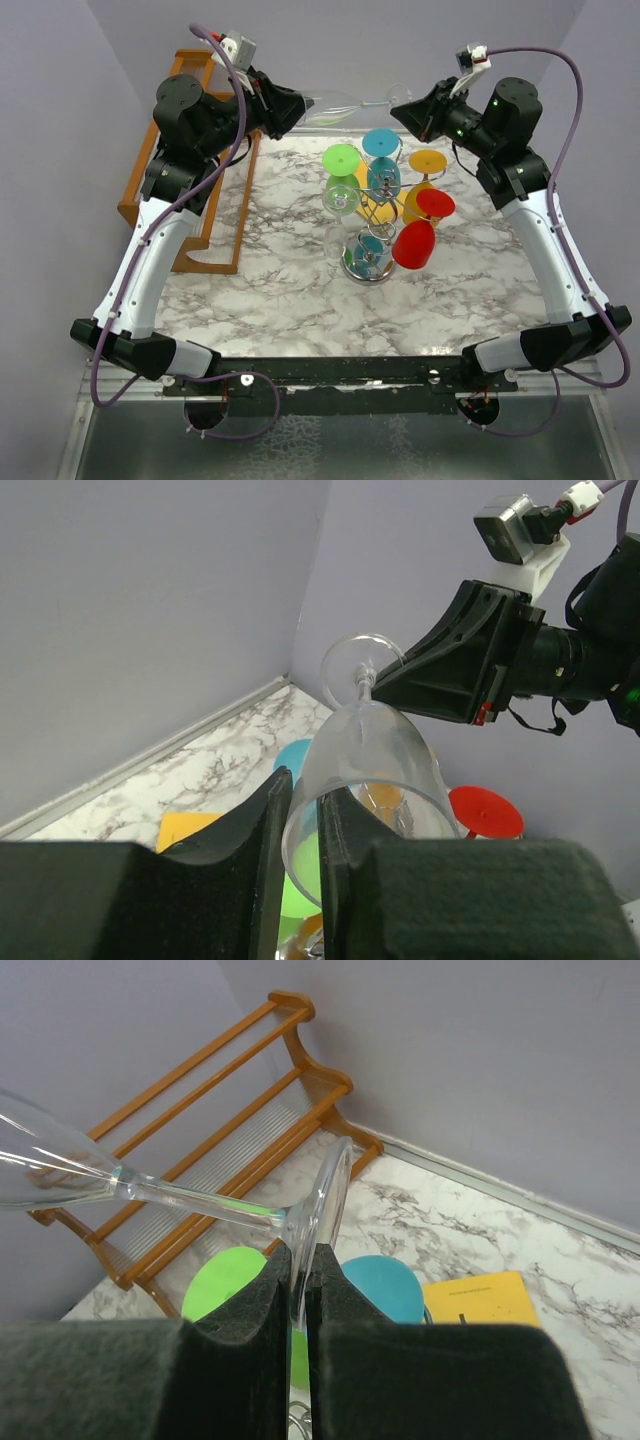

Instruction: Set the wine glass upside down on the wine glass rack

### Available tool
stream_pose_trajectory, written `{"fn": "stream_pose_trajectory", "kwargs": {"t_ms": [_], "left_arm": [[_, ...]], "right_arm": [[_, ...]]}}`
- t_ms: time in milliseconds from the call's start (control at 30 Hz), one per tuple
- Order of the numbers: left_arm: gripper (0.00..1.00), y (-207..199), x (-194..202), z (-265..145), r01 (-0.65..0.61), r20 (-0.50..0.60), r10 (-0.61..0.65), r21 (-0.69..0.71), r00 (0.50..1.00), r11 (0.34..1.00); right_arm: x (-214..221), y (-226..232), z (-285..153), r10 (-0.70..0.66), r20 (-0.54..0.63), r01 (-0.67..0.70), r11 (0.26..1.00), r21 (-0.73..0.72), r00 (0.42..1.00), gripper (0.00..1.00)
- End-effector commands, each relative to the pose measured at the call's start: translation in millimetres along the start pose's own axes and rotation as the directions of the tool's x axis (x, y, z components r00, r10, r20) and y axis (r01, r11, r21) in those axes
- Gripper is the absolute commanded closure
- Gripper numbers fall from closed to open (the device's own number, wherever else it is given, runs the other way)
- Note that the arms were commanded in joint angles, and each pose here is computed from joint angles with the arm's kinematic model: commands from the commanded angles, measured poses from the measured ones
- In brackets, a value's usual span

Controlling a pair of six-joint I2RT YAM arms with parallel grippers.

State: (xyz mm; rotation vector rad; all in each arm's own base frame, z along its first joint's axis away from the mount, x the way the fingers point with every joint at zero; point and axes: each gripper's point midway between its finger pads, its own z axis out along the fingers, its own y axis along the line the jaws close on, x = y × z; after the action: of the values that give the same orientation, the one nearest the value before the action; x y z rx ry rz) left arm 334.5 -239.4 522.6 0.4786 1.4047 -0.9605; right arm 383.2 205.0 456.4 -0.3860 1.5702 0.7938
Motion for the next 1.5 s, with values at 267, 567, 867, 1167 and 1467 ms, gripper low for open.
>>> {"fn": "stream_pose_trajectory", "kwargs": {"t_ms": [267, 567, 867, 1167, 1467], "left_arm": [[0.55, -14.1, -2.8, -25.4, -0.093, -0.008, 0.093, -0.002, 0.996, 0.996], [0.22, 17.1, -10.6, -59.8, -0.294, -0.069, 0.286, -0.228, 0.956, 0.928], [0.08, 49.7, -17.2, -86.4, -0.333, -0.109, 0.317, -0.416, 0.942, 0.846], [0.08, 74.6, -10.9, -92.9, -0.386, -0.183, 0.341, -0.496, 0.922, 0.777], [0.08, 95.4, 3.0, -94.4, -0.386, -0.220, 0.318, -0.528, 0.922, 0.756]], "right_arm": [[-42.6, -9.5, -24.9, -0.205, 0.104, 0.192, 0.973, 0.125, 0.973, 0.99], [-47.7, 2.0, -37.3, -0.439, 0.047, 0.436, 0.898, 0.063, 0.897, 0.99], [-37.8, 45.1, -67.6, -0.564, 0.043, 0.564, 0.814, -0.137, 0.825, 0.98], [1.2, 82.9, -85.6, -0.649, 0.050, 0.618, 0.695, -0.367, 0.759, 0.99], [41.2, 105.2, -121.5, -0.763, 0.114, 0.697, 0.505, -0.509, 0.636, 0.99]]}}
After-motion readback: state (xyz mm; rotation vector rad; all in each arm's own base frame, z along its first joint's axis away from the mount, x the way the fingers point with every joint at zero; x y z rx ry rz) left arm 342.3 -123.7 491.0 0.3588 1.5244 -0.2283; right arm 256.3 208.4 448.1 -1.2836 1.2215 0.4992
